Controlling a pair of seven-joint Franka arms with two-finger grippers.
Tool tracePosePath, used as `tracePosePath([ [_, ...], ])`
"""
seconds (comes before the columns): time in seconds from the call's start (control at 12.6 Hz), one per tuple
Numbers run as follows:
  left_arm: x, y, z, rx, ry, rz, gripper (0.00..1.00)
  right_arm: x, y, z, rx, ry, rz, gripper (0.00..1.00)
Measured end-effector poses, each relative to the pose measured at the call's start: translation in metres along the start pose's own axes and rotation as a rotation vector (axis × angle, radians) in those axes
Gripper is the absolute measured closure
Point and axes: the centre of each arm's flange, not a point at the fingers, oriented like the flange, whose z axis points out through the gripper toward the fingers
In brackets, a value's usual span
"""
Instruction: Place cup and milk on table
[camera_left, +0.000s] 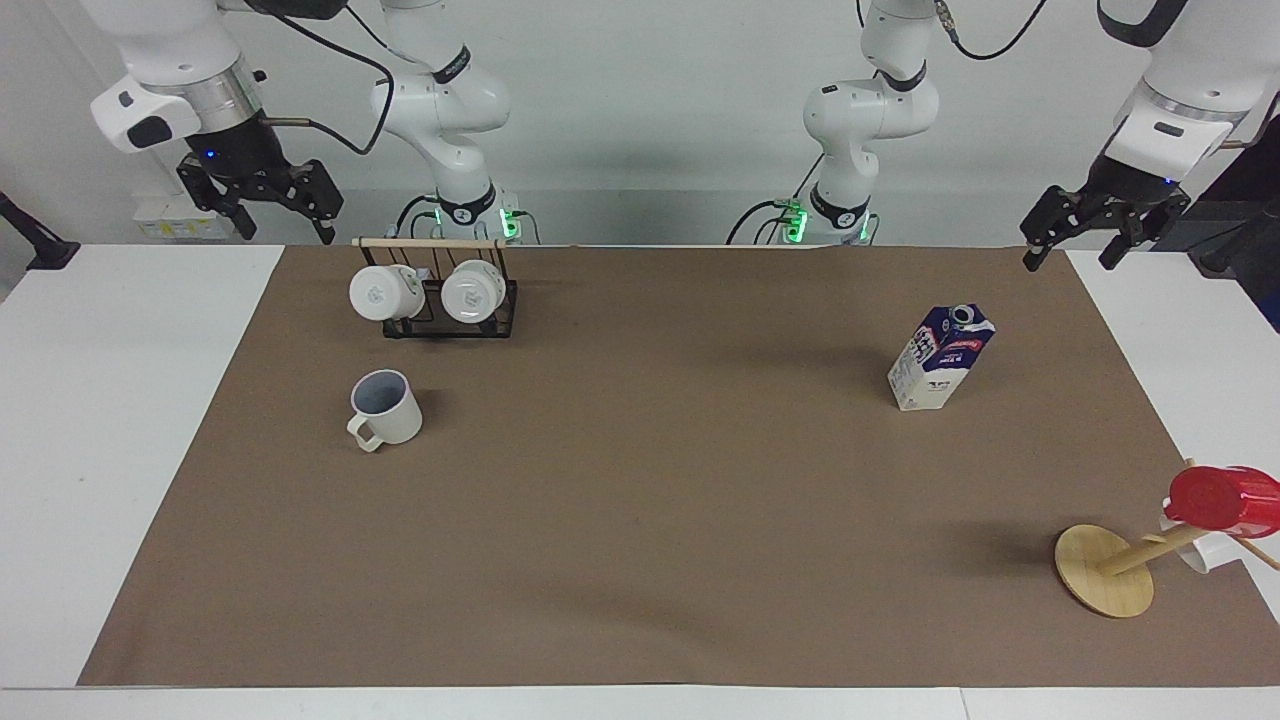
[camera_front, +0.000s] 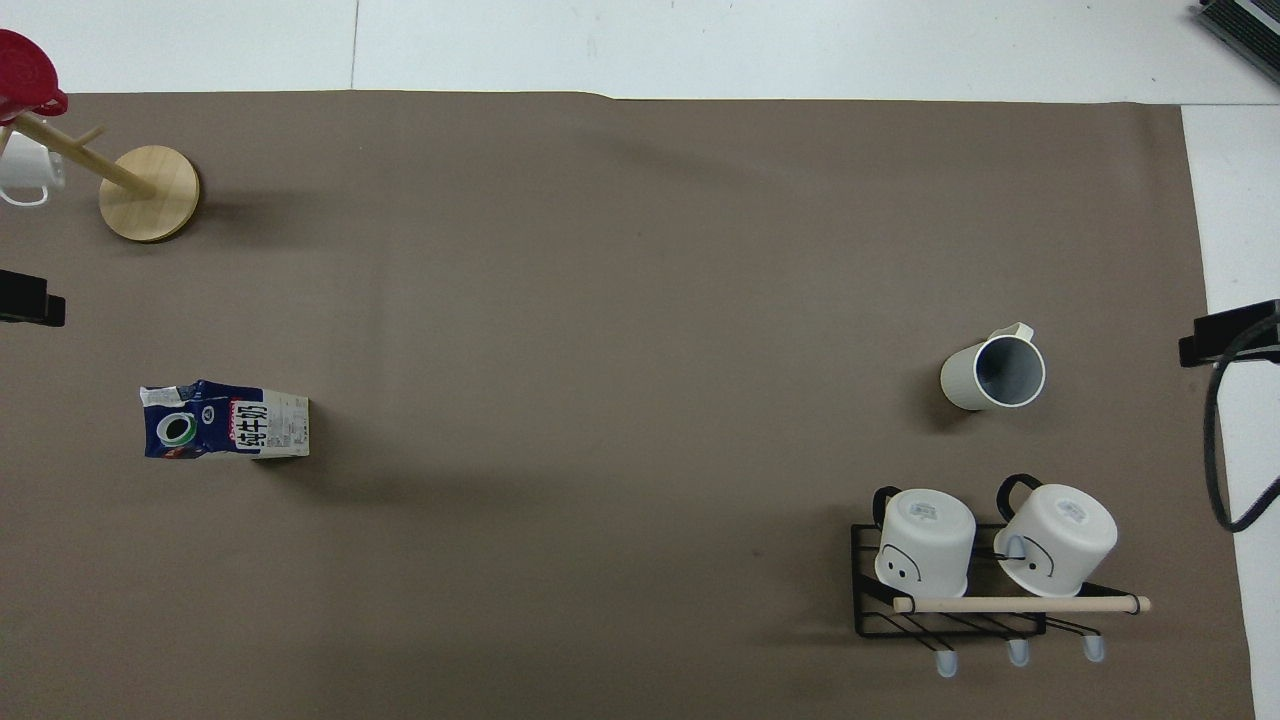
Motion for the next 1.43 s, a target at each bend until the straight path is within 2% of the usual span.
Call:
tracePosePath([
  [0.56,0.000,0.000,0.000,0.000,0.000,0.000,0.00,0.002,-0.001,0.000,0.001,0.017,0.001,0.00],
  [1.03,0.000,0.000,0.000,0.000,0.000,0.000,0.00,0.003,-0.001,0.006,0.001,0.006,0.001,0.00],
  [1.43,0.000,0.000,0.000,0.000,0.000,0.000,0.00,0.011,-0.004,0.038,0.002,0.010,-0.004,0.00],
])
